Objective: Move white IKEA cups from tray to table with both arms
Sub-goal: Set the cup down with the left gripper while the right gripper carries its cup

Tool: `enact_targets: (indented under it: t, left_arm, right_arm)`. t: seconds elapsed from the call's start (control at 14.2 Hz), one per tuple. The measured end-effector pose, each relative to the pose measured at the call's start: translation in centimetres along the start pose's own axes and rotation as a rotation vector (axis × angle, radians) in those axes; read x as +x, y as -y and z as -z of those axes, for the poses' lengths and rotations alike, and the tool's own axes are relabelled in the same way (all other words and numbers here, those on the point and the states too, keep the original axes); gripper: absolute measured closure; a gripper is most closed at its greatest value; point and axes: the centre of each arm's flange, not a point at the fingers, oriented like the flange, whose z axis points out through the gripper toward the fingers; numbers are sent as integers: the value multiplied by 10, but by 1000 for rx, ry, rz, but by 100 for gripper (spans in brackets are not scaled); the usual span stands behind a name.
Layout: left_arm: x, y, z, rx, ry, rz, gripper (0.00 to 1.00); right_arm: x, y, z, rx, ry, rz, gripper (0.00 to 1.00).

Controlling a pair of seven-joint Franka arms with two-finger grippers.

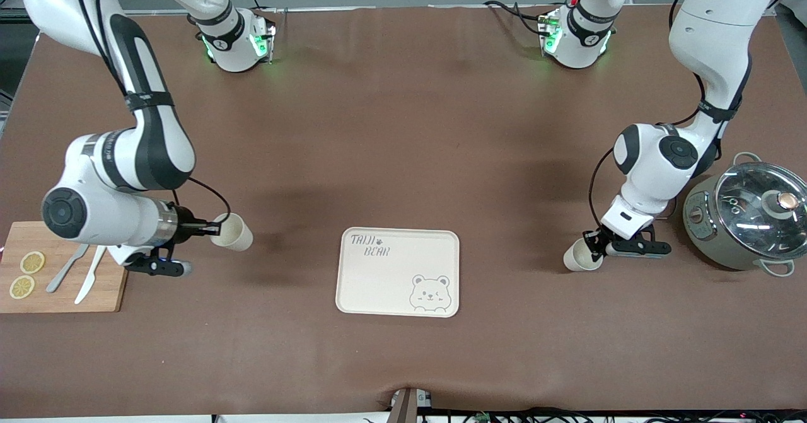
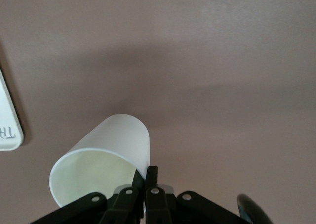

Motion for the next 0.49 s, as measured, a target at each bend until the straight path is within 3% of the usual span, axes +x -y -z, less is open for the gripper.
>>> enact_targets:
  t: [0.21, 0.49]
  left_arm:
    - [0, 0, 0, -1, -2, 0, 90]
    - [4, -3, 2, -4, -20, -3, 49]
  right_arm:
    - [-5, -32, -7, -34, 17, 55, 98]
    - [-9, -90, -16, -27, 37, 123, 98]
